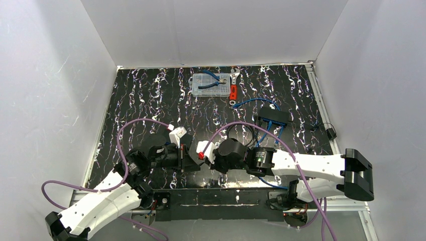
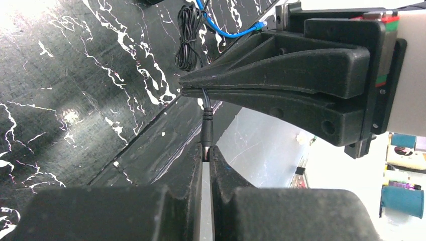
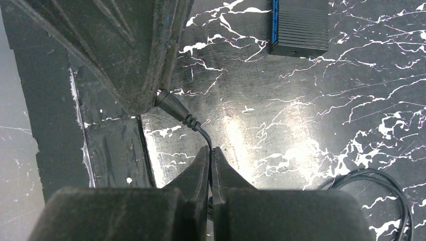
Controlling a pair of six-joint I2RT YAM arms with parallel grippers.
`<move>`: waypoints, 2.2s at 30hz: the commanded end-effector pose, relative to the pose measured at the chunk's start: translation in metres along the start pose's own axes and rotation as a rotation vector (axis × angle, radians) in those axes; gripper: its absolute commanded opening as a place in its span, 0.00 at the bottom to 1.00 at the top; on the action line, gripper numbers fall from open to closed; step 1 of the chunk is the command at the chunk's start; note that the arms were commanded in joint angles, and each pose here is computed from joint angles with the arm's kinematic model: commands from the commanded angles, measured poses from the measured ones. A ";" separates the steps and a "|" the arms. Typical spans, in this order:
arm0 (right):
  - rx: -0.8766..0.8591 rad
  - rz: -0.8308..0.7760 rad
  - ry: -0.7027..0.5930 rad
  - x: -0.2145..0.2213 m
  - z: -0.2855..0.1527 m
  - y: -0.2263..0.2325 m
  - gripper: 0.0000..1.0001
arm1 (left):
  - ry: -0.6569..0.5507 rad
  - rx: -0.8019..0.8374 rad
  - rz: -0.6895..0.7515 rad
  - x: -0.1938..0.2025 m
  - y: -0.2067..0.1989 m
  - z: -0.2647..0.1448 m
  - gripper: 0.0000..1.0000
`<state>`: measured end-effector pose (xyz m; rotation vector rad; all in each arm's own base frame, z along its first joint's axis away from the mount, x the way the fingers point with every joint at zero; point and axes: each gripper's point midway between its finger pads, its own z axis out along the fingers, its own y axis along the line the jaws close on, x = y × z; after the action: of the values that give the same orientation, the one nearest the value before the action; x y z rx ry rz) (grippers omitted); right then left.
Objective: Insert the plug into the switch port
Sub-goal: Pick up the power from the center of the board.
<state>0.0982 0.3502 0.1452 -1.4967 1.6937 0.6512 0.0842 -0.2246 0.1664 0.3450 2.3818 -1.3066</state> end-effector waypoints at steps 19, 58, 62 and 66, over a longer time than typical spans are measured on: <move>-0.127 -0.400 -0.450 -0.045 -0.052 0.028 0.37 | 0.167 0.170 0.024 0.023 -0.025 0.002 0.00; -0.262 -0.461 -0.531 -0.060 -0.048 0.055 0.30 | 0.252 0.281 0.020 0.032 -0.040 0.000 0.00; -0.265 -0.457 -0.540 -0.061 -0.048 0.056 0.26 | 0.252 0.284 0.018 0.032 -0.039 0.001 0.00; -0.269 -0.453 -0.541 -0.062 -0.048 0.057 0.21 | 0.254 0.284 0.014 0.034 -0.038 0.002 0.00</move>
<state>0.0379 0.3500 0.1922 -1.6747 0.9285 0.9190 0.0447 -0.2456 0.1776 0.6128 2.4032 -1.6539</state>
